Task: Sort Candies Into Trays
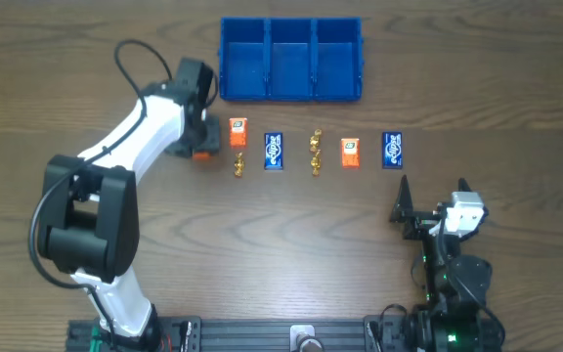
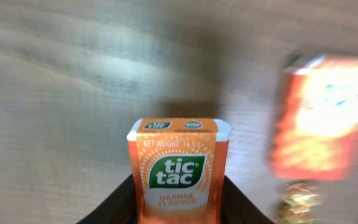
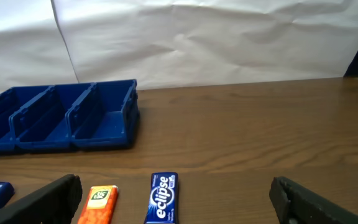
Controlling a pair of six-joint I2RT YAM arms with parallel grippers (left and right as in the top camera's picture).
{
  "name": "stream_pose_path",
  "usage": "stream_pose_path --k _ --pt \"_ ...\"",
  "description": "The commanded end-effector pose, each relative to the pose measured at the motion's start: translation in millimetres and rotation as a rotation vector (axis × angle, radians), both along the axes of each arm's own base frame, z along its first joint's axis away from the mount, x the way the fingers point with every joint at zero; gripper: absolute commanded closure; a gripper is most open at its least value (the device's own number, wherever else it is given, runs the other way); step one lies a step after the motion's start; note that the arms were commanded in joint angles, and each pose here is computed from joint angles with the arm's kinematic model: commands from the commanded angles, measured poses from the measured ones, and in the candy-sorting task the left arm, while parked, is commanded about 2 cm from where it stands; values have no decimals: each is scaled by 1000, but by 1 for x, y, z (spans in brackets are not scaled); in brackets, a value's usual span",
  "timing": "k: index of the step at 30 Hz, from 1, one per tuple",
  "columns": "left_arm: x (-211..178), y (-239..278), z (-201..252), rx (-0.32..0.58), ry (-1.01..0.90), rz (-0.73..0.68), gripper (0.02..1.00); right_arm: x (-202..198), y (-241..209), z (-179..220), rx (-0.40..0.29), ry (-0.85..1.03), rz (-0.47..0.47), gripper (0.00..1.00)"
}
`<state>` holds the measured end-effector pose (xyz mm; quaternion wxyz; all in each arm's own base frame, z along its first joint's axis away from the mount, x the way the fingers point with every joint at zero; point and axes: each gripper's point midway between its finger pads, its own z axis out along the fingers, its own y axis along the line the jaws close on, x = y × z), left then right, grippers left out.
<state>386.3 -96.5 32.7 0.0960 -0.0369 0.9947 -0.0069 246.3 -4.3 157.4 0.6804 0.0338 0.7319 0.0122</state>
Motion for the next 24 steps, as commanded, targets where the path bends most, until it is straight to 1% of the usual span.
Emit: stream_pose_path --k 1,4,7,11,16,19,22,24 --pt "73 -41 117 -73 -306 38 713 0 2 -1 -8 2 9 1" --pt "103 -59 159 -97 -410 27 704 0 2 -1 -8 2 9 1" --pt "127 -72 173 -99 -430 18 700 0 2 -1 -8 2 9 1" --pt "147 -80 152 -84 -388 17 695 0 2 -1 -8 2 9 1" --pt "154 -82 114 -61 -328 16 693 0 2 -1 -8 2 9 1" --pt "154 -82 100 -48 -305 2 689 0 2 -1 -8 2 9 1" --pt "155 -81 95 -37 -299 -9 652 0 2 -1 -8 2 9 1" --pt "155 -81 95 -29 -301 -18 581 0 2 -1 -8 2 9 1"
